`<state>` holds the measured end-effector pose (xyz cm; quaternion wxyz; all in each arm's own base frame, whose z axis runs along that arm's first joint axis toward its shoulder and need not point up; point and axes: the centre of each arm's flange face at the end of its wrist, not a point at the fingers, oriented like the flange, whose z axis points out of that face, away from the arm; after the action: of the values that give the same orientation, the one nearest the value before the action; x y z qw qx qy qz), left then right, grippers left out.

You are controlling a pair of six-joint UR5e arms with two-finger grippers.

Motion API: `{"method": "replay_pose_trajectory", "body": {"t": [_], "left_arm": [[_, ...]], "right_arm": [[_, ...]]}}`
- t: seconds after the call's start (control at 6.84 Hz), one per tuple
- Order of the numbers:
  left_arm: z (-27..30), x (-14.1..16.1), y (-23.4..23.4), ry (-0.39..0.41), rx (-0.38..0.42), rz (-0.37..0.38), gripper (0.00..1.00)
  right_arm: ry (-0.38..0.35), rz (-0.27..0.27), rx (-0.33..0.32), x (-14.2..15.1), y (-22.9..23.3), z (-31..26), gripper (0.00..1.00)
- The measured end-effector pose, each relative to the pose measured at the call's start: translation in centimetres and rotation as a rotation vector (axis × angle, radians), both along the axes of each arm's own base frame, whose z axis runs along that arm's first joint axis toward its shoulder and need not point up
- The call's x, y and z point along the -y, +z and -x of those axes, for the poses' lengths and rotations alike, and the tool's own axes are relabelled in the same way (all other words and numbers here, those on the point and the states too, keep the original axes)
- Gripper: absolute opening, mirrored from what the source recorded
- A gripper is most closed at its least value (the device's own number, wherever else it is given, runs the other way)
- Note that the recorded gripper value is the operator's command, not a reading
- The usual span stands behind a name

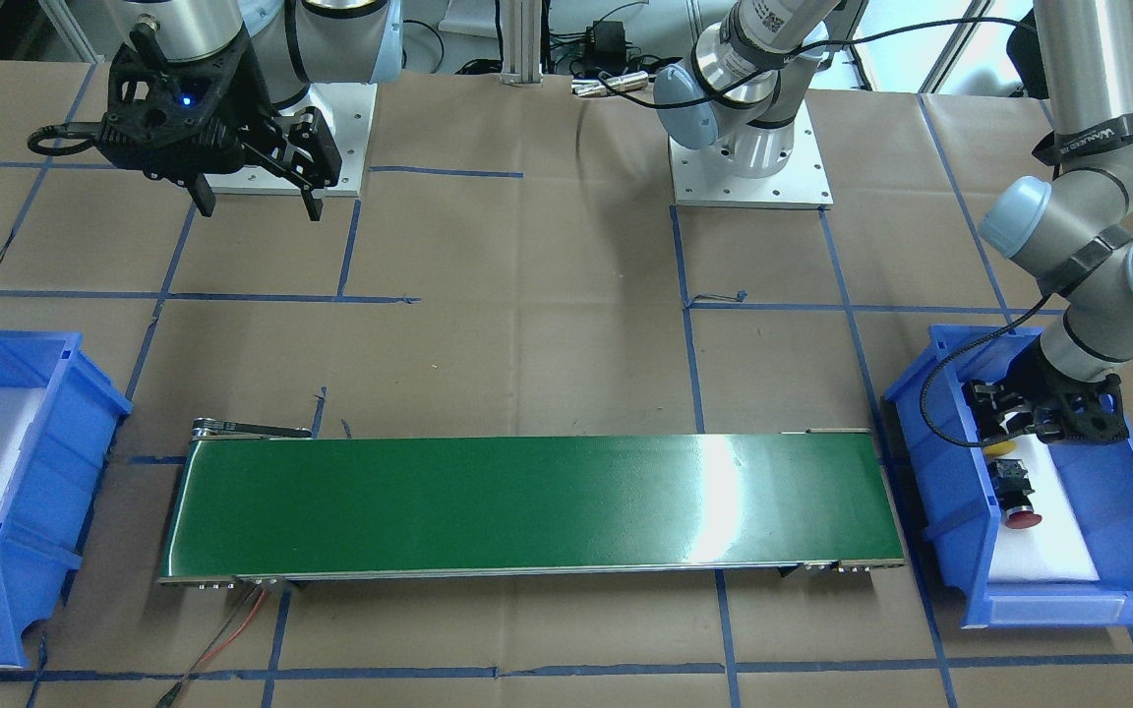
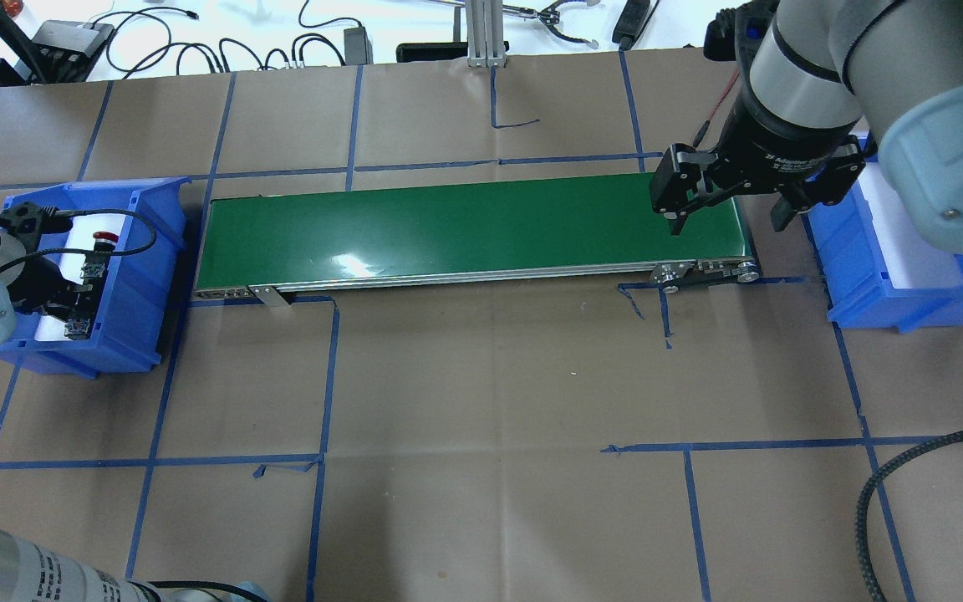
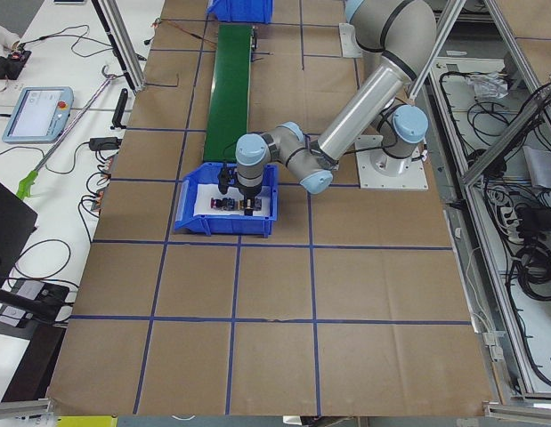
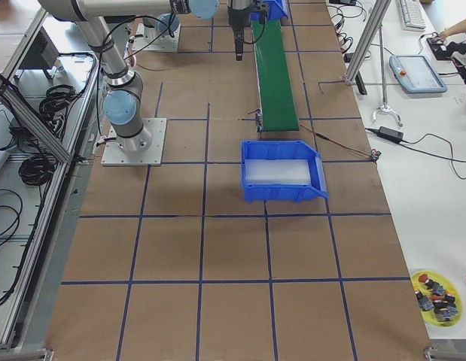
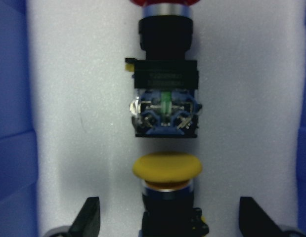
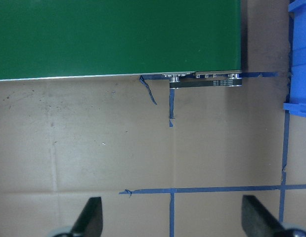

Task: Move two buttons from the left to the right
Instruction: 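Lower the left gripper into the bin and grasp the yellow button, then lift the yellow button and carry it onto the green conveyor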

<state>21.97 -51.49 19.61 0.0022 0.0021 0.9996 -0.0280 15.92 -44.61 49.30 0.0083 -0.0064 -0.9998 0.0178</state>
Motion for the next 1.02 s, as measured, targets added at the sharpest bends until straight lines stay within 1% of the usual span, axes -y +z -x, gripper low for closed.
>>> {"method": "replay_pose_trajectory", "body": {"t": [0.15,0.44,0.58,1.02], "left_arm": [[0.0,0.0,0.1,0.005,0.002,-0.003,0.1],[-0.3,0.2,0.9,0.012,0.005,-0.002,0.1],[-0.7,0.8,2.7,0.015,0.01,0.007,0.1],[-1.9,2.6,11.8,0.013,-0.01,-0.017,0.11]], "right_arm": [[0.0,0.0,0.0,0.0,0.0,0.0,1.0],[0.0,0.001,0.0,0.0,0.0,0.0,1.0],[0.0,0.001,0.0,0.0,0.0,0.0,1.0],[0.0,0.001,0.0,0.0,0.0,0.0,1.0]]}}
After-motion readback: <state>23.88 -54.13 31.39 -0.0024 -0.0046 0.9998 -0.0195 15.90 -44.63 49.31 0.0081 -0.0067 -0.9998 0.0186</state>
